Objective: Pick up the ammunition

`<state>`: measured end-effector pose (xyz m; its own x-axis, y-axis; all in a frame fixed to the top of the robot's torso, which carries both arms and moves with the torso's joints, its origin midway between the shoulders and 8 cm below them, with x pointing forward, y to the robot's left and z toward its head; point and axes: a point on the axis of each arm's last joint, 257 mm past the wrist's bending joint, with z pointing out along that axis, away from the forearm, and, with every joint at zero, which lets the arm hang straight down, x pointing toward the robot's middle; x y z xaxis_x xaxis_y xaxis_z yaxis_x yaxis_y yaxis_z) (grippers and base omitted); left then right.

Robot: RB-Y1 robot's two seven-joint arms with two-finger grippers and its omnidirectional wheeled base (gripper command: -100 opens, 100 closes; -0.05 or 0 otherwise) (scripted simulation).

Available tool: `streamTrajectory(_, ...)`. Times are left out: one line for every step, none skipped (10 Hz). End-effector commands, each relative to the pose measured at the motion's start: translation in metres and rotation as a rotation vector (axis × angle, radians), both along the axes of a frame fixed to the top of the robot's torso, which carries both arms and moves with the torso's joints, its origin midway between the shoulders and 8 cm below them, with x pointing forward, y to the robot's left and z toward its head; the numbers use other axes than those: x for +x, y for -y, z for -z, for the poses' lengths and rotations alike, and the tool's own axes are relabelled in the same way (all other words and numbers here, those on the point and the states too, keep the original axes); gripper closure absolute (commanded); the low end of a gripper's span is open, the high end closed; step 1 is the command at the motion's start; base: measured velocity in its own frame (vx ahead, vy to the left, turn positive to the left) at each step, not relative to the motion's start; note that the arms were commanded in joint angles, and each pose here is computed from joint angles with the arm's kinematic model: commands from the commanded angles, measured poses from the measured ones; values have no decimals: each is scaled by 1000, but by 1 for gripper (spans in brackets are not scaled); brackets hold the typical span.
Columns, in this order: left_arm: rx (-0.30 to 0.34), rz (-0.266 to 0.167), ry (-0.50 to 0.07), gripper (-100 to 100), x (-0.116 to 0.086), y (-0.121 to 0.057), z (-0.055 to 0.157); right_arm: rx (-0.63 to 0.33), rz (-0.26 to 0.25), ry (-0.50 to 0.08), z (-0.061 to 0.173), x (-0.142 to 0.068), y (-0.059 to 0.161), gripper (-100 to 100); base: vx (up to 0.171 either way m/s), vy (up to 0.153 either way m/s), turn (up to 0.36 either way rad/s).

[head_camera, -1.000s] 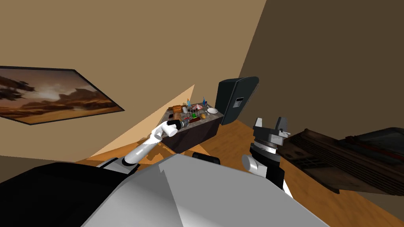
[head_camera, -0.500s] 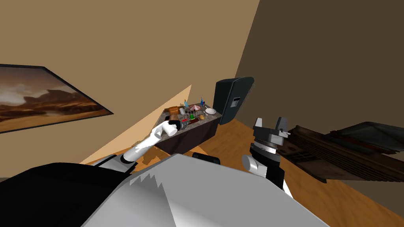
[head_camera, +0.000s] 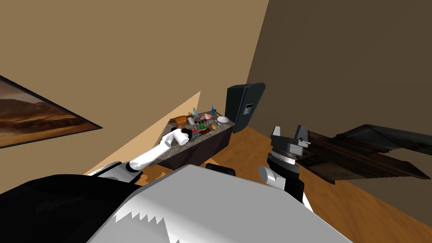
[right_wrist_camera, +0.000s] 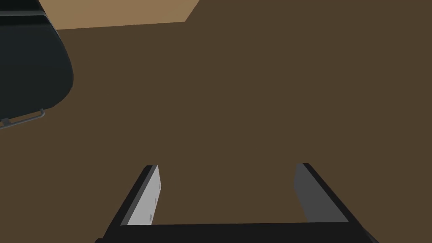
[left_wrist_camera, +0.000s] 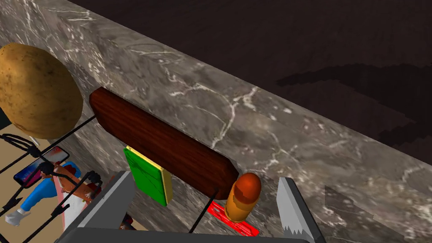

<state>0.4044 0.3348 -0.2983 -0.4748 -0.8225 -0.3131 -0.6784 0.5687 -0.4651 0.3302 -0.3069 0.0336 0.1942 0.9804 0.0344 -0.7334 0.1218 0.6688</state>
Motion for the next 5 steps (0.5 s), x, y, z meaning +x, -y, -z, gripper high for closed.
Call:
streamTrajectory(50,-11,-76,-100,-15,-18,14,0,0,0,0,0,0,0,91,47,-179)
streamTrajectory(76,-17,-113,-100,-23,-28,18,0,0,0,0,0,0,0,73,41,-139)
streamTrajectory(100,-23,-144,-100,-29,-36,21,0,0,0,0,0,0,0,65,39,-118)
streamTrajectory(121,-27,-170,-100,-35,-44,23,0,0,0,0,0,0,0,54,26,-82)
streamTrajectory(137,-31,-189,-100,-39,-50,24,0,0,0,0,0,0,0,43,17,-79)
